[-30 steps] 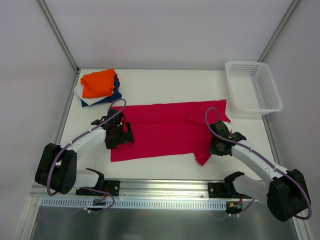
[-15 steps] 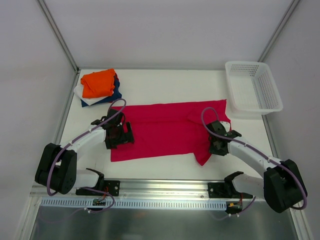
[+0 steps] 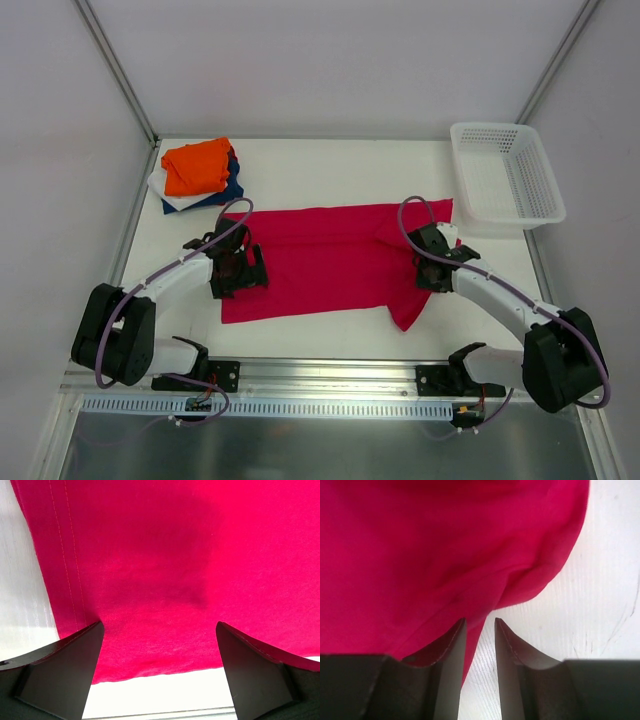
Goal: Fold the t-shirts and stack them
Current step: Fold the tshirt
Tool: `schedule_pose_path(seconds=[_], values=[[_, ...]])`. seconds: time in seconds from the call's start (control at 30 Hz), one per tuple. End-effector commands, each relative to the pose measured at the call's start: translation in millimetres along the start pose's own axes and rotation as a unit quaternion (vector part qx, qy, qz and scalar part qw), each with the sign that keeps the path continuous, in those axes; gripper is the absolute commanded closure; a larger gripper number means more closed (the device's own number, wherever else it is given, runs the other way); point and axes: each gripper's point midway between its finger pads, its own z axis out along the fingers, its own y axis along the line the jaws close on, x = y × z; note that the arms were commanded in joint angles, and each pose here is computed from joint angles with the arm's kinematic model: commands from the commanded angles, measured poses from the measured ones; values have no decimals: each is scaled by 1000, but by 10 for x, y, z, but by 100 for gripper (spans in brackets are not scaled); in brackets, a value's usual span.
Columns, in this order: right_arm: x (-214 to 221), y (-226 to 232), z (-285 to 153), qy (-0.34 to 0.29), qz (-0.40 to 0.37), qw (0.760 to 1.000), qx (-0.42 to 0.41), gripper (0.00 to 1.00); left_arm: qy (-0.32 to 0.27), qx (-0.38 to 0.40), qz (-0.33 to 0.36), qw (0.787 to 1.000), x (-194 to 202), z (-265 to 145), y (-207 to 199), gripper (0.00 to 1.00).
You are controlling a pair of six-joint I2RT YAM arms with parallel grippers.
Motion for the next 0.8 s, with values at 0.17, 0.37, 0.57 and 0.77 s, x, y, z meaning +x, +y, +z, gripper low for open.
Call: schedule_pose_path(seconds=[0.17,0.37,0.57,0.77], values=[[-363,-182,-108,-44,-4,997,64,65,-8,-15,10,1000,-24,-5,31,4],[-365,-265,-46,-32,8,996,77,66,-6,-20,11,1000,-22,9,49,4],[-162,-167,31,-10,19,999,50,70,-7,-22,12,1000,-30,14,53,4],[34,-130,63,5,16,999,40,74,-4,-23,13,1000,-29,22,51,4]])
